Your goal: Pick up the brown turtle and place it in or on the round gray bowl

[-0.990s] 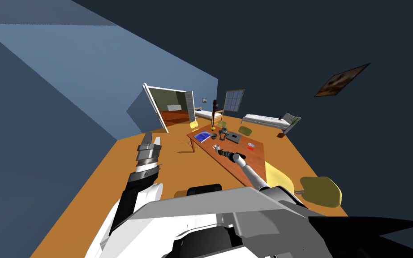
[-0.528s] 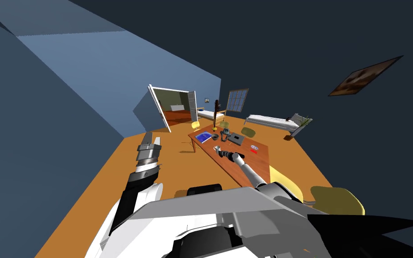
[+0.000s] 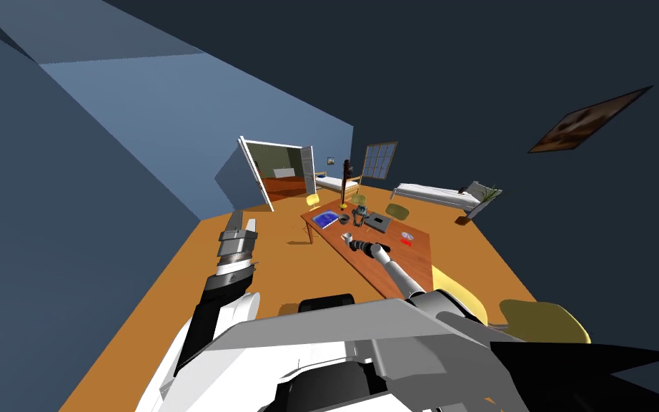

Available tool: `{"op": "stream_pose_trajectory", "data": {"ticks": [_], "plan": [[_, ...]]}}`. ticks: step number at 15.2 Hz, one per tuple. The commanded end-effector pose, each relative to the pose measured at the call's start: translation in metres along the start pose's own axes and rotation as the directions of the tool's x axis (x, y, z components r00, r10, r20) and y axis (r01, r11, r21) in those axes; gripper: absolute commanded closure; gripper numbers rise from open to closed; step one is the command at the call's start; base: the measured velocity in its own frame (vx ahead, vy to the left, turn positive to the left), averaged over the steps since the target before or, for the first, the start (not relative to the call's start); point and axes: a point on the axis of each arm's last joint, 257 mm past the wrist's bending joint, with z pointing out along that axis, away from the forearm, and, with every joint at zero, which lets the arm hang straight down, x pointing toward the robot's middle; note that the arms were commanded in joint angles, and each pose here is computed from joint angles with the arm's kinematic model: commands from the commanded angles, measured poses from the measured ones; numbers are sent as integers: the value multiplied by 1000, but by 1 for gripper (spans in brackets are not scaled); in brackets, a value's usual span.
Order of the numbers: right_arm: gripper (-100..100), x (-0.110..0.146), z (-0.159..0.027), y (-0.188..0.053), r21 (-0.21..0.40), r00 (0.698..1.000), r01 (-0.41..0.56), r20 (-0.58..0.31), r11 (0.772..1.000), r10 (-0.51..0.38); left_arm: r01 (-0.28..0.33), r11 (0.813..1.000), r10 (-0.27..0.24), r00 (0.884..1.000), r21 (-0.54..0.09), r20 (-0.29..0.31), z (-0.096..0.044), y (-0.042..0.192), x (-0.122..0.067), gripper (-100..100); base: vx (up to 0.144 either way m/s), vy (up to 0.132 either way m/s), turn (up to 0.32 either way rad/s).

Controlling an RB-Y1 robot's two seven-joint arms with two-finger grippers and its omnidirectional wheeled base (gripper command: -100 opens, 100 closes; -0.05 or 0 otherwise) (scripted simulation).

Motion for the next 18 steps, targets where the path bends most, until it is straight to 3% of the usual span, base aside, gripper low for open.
{"op": "stream_pose_trajectory", "data": {"ticks": [1,6,9,11,15,18], "plan": [[100,23,-5,16,-15,1000,-10,-23,1000,9,0,1000,0,1000,0,0,0,0,0,0,-33,144,55],[100,49,-17,47,-46,999,-29,-42,999,27,0,1000,0,1000,0,0,0,0,0,0,18,108,68],[100,71,-31,76,-75,997,-52,-58,996,47,0,1000,0,1000,0,0,0,0,0,0,48,37,104],[100,71,-31,76,-75,997,-52,-58,996,47,0,1000,0,1000,0,0,0,0,0,0,52,29,56],[100,99,-55,117,-114,994,-90,-80,989,81,0,1000,0,1000,0,0,0,0,0,0,56,43,140],[100,106,-62,128,-125,992,-100,-85,987,90,0,1000,0,1000,0,0,0,0,0,0,70,34,85]]}}
